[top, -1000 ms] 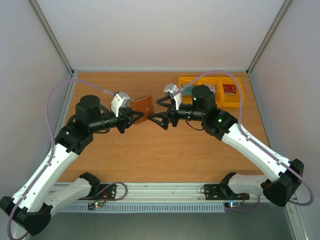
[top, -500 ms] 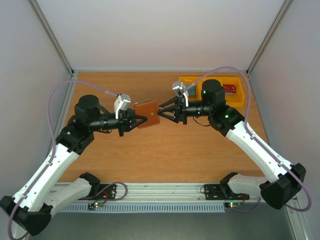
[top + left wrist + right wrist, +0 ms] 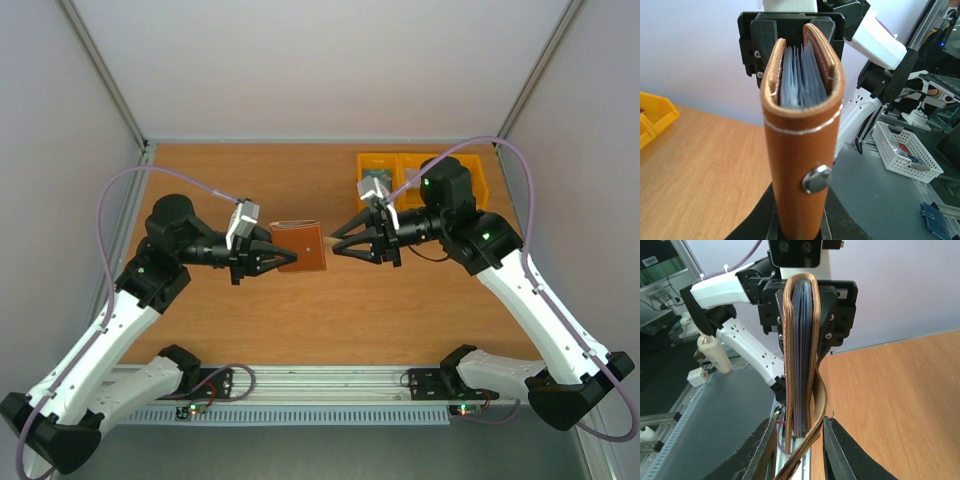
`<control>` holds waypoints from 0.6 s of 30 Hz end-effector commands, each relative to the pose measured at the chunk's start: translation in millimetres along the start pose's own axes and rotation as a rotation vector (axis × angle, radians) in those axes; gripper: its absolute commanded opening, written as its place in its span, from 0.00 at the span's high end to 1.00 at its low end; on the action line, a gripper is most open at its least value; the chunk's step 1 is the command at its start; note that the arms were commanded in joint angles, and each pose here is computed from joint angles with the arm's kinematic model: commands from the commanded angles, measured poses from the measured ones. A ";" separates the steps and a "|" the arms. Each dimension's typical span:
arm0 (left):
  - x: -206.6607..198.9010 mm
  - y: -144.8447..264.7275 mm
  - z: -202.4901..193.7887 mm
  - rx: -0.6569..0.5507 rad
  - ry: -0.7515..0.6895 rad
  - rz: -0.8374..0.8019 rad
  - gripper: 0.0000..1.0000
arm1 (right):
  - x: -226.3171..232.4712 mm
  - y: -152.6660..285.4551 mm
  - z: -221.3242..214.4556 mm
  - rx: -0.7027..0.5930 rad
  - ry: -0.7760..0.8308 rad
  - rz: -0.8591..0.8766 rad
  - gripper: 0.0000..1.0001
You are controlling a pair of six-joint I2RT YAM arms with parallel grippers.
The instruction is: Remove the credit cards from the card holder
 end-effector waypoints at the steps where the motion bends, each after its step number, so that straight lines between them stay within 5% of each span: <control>1: -5.8 0.1 9.7 -0.040 -0.109 -0.048 1.00 | 2.4 2.4 -4.9 0.013 -0.023 -0.010 0.72; 14: -8.6 -3.3 7.2 -0.030 -0.147 -0.116 1.00 | -10.5 -7.1 3.9 -0.029 0.001 -0.086 0.73; 18: -9.7 -4.1 6.4 -0.028 -0.163 -0.133 1.00 | -10.8 -13.9 1.5 0.016 0.007 -0.091 0.66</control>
Point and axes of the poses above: each gripper's point midway between its finger pads, its own y axis back along the fingers, its own x axis along the line the jaws close on, z = x × y, the point moved 9 cm from there along y, back along the fingers, and after that the axes turned 8 degrees about -y, right-handed, at the moved point
